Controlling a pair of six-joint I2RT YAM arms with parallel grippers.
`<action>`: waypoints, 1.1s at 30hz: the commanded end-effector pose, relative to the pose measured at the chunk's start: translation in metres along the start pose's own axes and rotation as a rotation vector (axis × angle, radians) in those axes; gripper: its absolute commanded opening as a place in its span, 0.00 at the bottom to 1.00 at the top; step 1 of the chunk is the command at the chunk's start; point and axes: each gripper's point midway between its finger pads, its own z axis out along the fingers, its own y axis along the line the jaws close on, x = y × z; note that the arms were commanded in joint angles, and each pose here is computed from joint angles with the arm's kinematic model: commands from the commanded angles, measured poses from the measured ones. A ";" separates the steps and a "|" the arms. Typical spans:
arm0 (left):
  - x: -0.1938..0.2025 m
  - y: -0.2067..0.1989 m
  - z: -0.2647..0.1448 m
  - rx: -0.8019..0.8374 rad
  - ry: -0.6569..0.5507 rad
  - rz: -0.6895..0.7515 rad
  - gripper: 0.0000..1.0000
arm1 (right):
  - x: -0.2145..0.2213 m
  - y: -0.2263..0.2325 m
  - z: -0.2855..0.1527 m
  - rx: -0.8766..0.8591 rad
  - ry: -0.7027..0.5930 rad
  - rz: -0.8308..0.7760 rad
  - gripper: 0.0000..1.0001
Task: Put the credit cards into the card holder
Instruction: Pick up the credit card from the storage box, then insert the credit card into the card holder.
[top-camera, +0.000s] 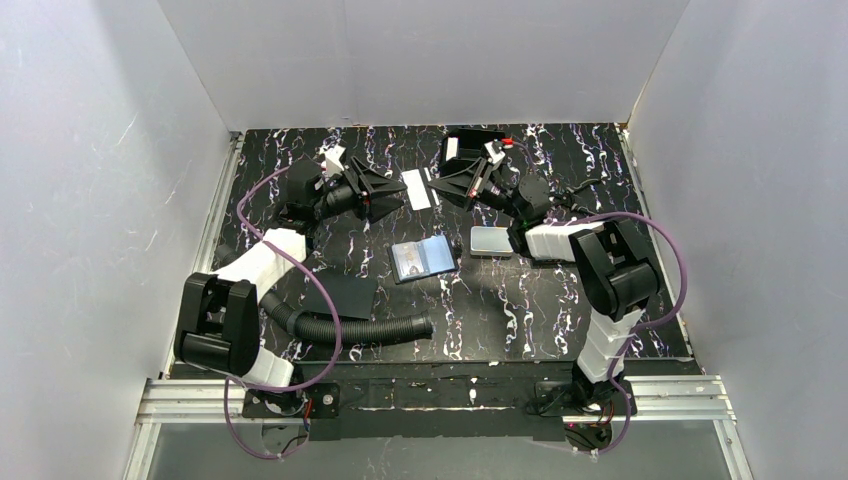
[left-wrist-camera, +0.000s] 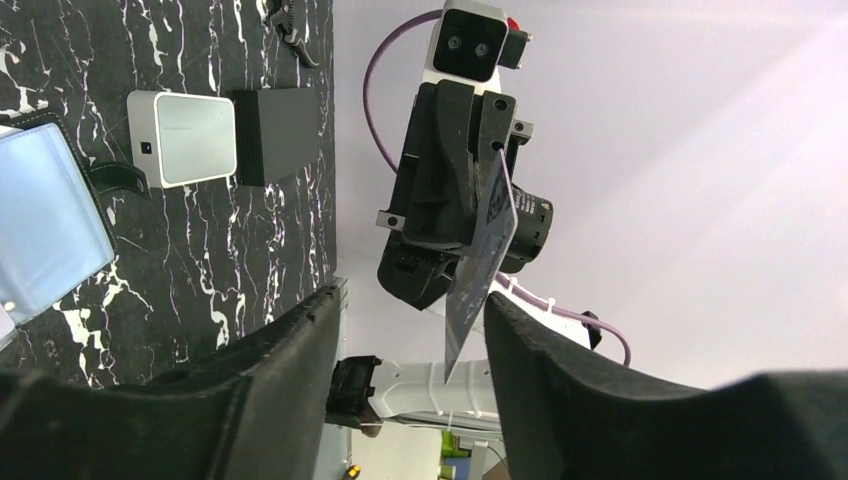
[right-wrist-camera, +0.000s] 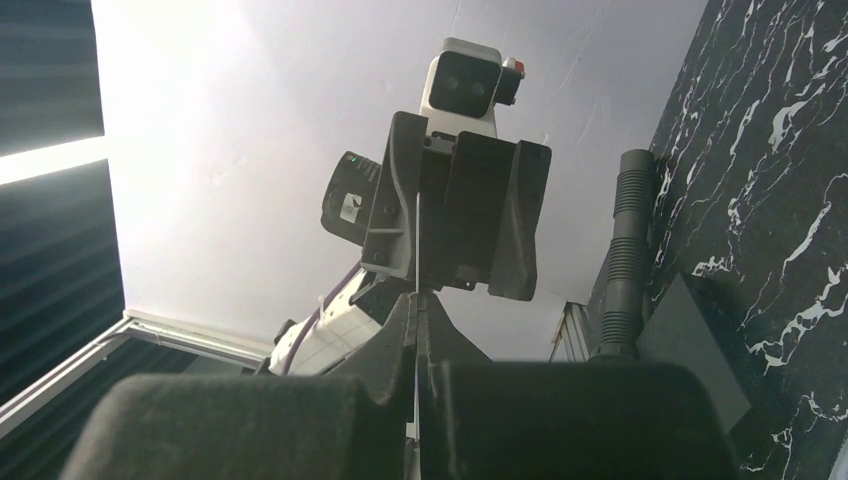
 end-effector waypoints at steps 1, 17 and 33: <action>0.011 -0.026 -0.002 0.059 0.014 0.072 0.46 | 0.005 0.009 0.001 -0.057 0.000 -0.029 0.01; 0.024 0.052 0.005 -0.271 0.002 0.270 0.00 | -0.010 -0.115 -0.046 0.696 0.136 -0.425 0.47; 0.042 0.156 0.008 -0.497 0.143 0.215 0.00 | 0.029 -0.192 -0.093 0.860 0.481 -0.511 0.20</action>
